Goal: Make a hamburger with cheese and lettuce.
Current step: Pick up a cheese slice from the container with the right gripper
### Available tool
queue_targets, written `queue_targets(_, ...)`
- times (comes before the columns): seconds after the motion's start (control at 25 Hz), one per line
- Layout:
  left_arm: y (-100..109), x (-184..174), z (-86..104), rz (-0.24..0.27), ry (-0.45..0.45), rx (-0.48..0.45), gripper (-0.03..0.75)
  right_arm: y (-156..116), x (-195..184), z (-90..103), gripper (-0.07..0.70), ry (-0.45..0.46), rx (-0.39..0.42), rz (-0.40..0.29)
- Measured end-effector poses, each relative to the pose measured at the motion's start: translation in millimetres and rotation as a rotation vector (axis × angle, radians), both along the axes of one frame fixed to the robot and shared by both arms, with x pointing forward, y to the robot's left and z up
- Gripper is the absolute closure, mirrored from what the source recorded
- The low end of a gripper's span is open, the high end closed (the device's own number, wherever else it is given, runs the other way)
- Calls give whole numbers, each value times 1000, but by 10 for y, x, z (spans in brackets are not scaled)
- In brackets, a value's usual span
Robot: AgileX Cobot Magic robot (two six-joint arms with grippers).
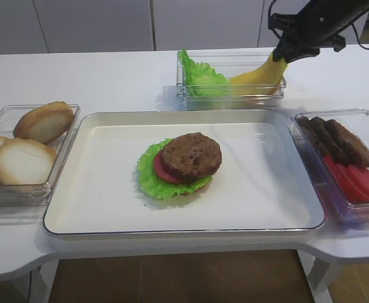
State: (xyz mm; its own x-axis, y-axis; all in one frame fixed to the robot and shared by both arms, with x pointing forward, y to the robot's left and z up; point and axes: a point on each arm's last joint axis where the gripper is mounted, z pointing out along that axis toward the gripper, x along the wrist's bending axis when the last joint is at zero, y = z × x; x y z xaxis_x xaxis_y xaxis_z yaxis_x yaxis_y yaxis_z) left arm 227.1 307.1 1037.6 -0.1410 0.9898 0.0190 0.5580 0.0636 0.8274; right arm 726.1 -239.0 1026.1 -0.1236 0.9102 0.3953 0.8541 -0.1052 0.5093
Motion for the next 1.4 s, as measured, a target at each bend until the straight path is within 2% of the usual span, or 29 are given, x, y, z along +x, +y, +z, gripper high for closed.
queue_targets(0.28,0,0,0,0,0,0,300,9,6,-9,444,6,10,3)
queue_targets(0.52,0,0,0,0,0,0,300,11,5,-6,527,9,11,7)
queue_targets(0.84,0,0,0,0,0,0,300,12,2,-8,594,12,10,11)
queue_targets(1.4,0,0,0,0,0,0,300,23,-18,30,596,16,21,20)
